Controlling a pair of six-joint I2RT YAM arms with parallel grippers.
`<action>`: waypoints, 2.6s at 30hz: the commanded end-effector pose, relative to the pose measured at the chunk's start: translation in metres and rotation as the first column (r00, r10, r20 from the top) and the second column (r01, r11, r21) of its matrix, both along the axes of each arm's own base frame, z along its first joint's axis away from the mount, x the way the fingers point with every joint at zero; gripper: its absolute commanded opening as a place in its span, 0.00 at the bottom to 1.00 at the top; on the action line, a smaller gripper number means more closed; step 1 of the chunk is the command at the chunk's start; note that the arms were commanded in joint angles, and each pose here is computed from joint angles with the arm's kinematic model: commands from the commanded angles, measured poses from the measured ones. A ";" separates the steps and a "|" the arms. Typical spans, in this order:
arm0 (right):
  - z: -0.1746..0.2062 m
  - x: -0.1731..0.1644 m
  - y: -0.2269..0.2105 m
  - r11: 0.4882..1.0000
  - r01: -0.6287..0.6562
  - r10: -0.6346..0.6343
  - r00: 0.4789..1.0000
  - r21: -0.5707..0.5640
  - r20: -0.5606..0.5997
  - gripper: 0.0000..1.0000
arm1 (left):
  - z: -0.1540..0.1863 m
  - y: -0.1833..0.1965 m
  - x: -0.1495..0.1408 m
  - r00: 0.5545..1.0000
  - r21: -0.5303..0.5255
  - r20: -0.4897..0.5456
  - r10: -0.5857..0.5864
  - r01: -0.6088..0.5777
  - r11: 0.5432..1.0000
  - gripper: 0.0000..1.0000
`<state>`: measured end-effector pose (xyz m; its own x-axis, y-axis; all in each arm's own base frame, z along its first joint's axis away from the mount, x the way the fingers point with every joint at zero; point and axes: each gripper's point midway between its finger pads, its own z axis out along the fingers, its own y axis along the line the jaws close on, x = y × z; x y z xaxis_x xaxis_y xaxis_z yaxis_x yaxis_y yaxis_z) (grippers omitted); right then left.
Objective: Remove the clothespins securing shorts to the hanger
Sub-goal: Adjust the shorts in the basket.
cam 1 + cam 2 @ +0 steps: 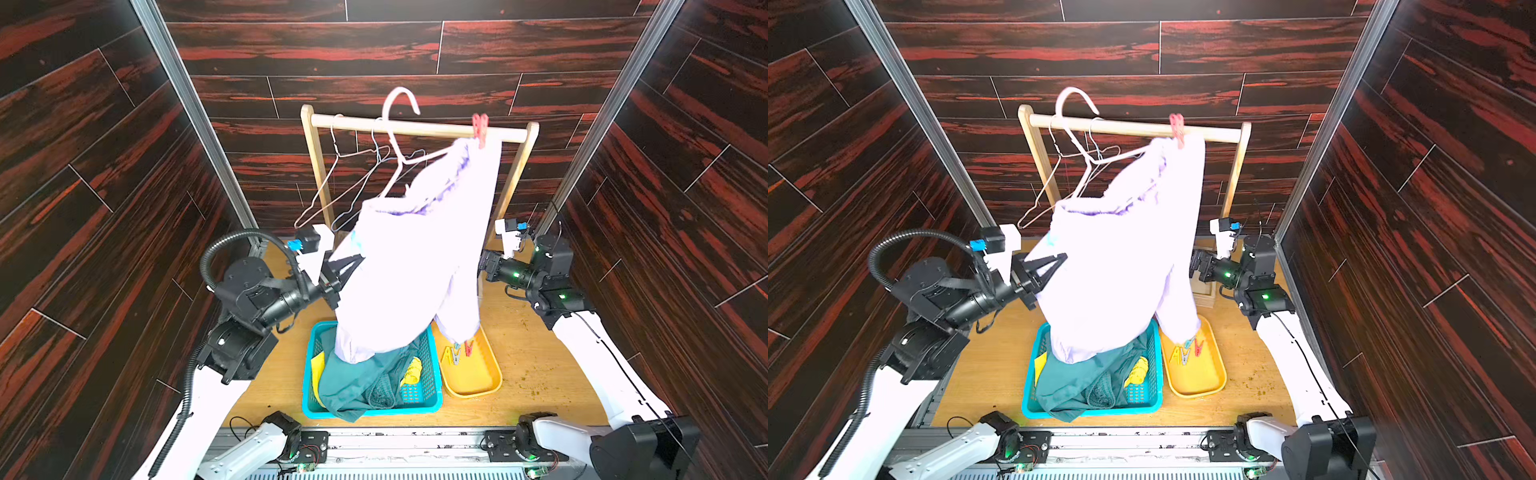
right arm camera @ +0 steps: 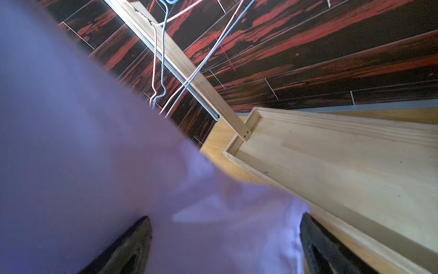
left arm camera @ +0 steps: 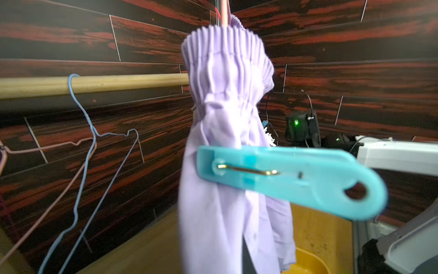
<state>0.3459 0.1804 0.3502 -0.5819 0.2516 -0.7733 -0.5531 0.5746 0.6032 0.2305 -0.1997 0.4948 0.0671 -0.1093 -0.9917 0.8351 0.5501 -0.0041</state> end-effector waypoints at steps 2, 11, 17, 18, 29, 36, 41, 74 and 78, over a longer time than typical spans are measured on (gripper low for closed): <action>0.007 -0.008 0.014 0.999 -0.049 0.048 0.999 0.019 0.018 0.98 | 0.037 0.001 -0.036 0.975 -0.142 0.109 -0.195 0.210 0.967 0.00; 0.005 -0.015 0.042 0.993 -0.114 0.114 0.993 0.007 0.009 0.98 | 0.008 -0.003 -0.034 0.949 -0.158 -0.011 -0.314 0.308 0.938 0.00; -0.001 -0.025 0.062 0.987 -0.158 0.158 0.987 -0.008 -0.009 0.98 | -0.028 0.014 -0.026 0.974 -0.205 -0.106 -0.199 0.175 0.963 0.00; -0.004 -0.029 0.068 0.985 -0.172 0.172 0.985 -0.012 -0.015 0.98 | -0.032 0.019 -0.029 0.980 -0.215 -0.108 -0.169 0.143 0.966 0.00; -0.024 -0.070 0.130 0.944 -0.330 0.329 0.942 -0.013 -0.061 0.98 | -0.043 0.047 -0.065 0.992 -0.204 -0.126 -0.012 -0.014 0.979 0.00; -0.027 -0.100 0.171 0.907 -0.421 0.420 0.906 -0.009 -0.059 0.98 | -0.035 0.049 -0.090 0.993 -0.147 -0.115 -0.019 0.002 0.989 0.00; -0.033 -0.117 0.189 0.891 -0.453 0.452 0.890 -0.011 -0.056 0.98 | -0.033 0.054 -0.115 0.994 -0.143 -0.108 -0.031 0.015 0.990 0.00; -0.173 -0.190 0.220 0.863 -0.500 0.484 0.858 -0.063 -0.173 0.98 | -0.149 0.062 -0.131 0.946 -0.146 -0.324 -0.008 -0.042 0.988 0.00; -0.189 -0.189 0.222 0.860 -0.503 0.481 0.855 -0.085 -0.196 0.98 | -0.159 0.057 -0.115 0.939 -0.160 -0.343 -0.020 -0.038 0.986 0.00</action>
